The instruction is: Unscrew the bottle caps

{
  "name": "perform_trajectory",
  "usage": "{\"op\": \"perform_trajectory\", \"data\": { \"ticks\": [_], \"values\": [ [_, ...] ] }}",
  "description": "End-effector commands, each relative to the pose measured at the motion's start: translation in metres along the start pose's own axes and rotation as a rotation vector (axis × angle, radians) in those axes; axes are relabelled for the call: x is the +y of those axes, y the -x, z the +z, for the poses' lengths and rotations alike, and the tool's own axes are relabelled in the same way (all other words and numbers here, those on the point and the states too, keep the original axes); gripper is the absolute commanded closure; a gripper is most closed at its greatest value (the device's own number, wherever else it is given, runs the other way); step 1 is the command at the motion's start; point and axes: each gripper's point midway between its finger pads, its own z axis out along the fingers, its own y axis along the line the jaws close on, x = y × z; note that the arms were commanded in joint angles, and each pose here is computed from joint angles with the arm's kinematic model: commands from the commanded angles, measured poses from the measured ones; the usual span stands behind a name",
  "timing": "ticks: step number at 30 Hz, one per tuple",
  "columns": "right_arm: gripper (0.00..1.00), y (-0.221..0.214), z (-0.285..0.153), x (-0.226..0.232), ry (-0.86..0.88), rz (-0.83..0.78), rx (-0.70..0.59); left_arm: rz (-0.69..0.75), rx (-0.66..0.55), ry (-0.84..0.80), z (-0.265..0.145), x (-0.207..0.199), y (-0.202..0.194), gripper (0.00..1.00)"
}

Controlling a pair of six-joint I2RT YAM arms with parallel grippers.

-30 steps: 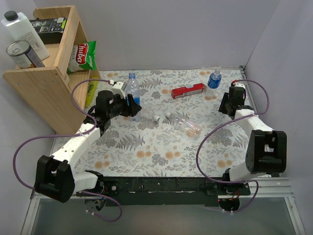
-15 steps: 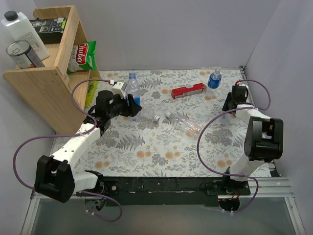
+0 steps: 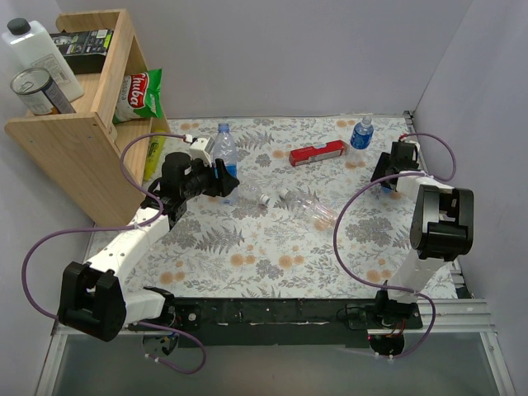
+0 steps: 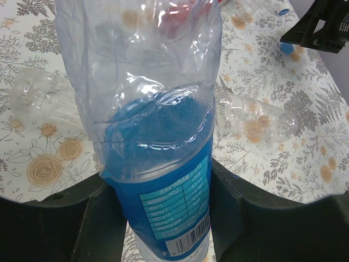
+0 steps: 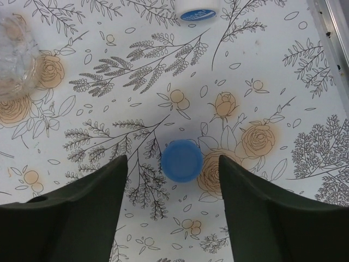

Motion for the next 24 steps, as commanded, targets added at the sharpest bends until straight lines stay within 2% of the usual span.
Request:
{"op": "perform_trajectory", "data": {
  "ticks": [1, 6, 9, 10, 12, 13, 16, 19, 20, 24],
  "values": [
    [0.2, 0.031, 0.0, 0.0, -0.012, 0.023, -0.074, 0.021, -0.06, -0.045, -0.004, -0.013, 0.026, 0.56],
    [0.22, 0.031, -0.013, 0.003, 0.018, 0.038, -0.086, 0.038, -0.056, -0.114, -0.007, -0.026, 0.025, 0.55],
    [0.25, 0.032, -0.042, 0.02, 0.146, 0.062, -0.106, 0.098, -0.067, -0.228, -0.012, -0.048, 0.025, 0.55],
    [0.25, 0.042, -0.066, 0.03, 0.214, 0.078, -0.15, 0.118, -0.06, -0.265, -0.013, -0.055, 0.022, 0.55],
    [0.25, 0.033, -0.097, 0.061, 0.373, 0.048, -0.155, 0.18, -0.038, -0.365, -0.017, -0.076, 0.014, 0.54],
    [0.25, 0.046, -0.126, 0.072, 0.437, 0.033, -0.219, 0.198, -0.032, -0.39, -0.017, -0.082, 0.011, 0.54],
    [0.21, 0.043, -0.188, 0.121, 0.639, -0.06, -0.217, 0.243, -0.007, -0.45, -0.018, -0.099, -0.002, 0.54],
    [0.21, 0.051, -0.257, 0.174, 0.898, -0.146, -0.227, 0.278, 0.034, -0.507, -0.017, -0.115, -0.017, 0.53],
    [0.21, 0.044, -0.286, 0.196, 1.039, -0.164, -0.193, 0.285, 0.054, -0.52, -0.016, -0.121, -0.022, 0.53],
    [0.21, 0.043, -0.359, 0.238, 1.315, -0.195, -0.213, 0.301, 0.091, -0.53, -0.014, -0.125, -0.034, 0.53]
  ]
}}
